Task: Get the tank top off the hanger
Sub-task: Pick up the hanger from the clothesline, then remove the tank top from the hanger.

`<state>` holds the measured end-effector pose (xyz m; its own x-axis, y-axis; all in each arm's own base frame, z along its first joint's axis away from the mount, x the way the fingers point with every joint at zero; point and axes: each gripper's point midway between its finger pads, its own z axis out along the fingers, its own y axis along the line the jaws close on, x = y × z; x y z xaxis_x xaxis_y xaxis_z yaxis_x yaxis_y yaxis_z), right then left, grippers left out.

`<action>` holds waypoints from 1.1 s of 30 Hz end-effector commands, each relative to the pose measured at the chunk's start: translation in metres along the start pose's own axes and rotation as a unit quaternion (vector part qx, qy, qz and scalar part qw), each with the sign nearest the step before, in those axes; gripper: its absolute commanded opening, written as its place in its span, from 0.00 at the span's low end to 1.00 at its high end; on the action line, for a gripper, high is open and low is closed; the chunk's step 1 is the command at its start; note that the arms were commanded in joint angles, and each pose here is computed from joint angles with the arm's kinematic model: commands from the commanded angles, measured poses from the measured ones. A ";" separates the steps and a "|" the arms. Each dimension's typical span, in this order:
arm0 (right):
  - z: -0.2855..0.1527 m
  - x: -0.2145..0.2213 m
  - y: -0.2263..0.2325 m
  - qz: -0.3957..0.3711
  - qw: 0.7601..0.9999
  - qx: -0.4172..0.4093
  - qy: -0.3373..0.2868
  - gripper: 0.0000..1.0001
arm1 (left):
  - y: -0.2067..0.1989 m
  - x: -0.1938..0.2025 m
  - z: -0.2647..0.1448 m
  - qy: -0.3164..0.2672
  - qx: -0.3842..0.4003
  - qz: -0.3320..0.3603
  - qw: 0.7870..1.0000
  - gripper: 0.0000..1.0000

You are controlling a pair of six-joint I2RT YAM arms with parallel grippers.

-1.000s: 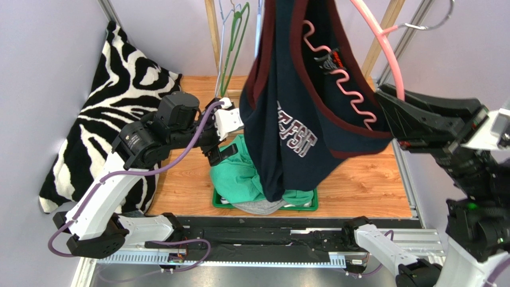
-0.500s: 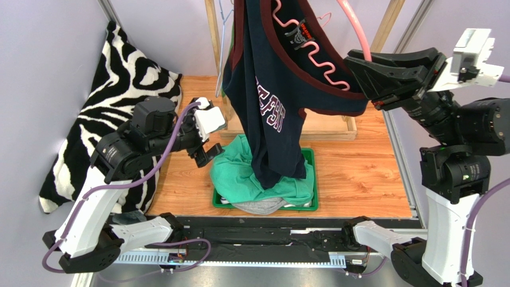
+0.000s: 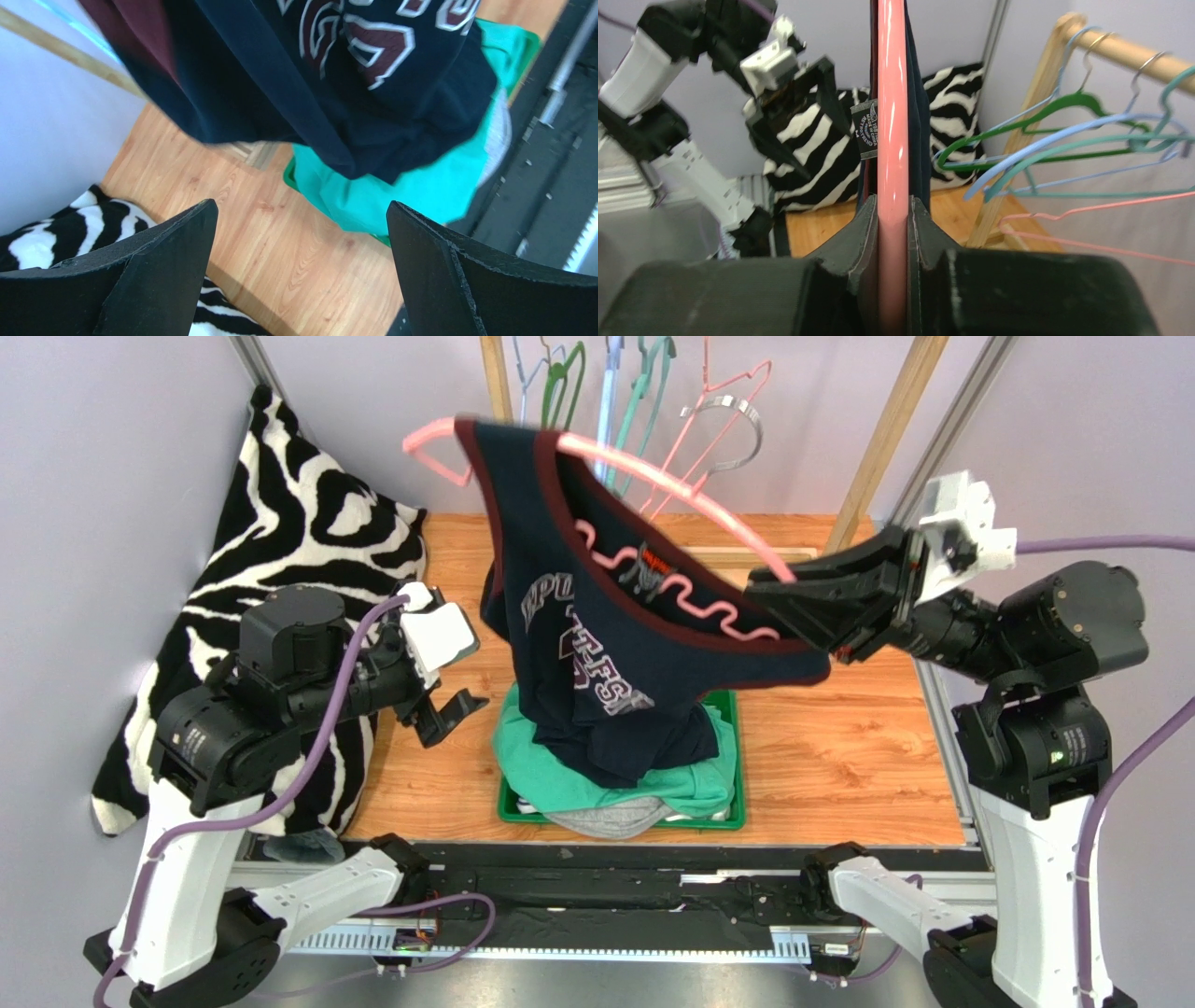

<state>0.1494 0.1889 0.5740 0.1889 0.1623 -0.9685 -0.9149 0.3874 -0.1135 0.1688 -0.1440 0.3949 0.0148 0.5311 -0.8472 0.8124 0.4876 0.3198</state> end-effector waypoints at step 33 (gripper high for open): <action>-0.001 0.142 0.051 -0.065 0.970 -0.079 0.220 0.00 | -0.053 -0.078 -0.018 -0.097 0.229 0.051 0.967 0.99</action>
<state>0.1251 0.2274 0.4061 0.0676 -0.3573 -0.9315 -0.9630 0.2208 -0.1546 0.1382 -0.1986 0.4607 0.2340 0.4067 -0.8831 0.9396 0.1387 0.3128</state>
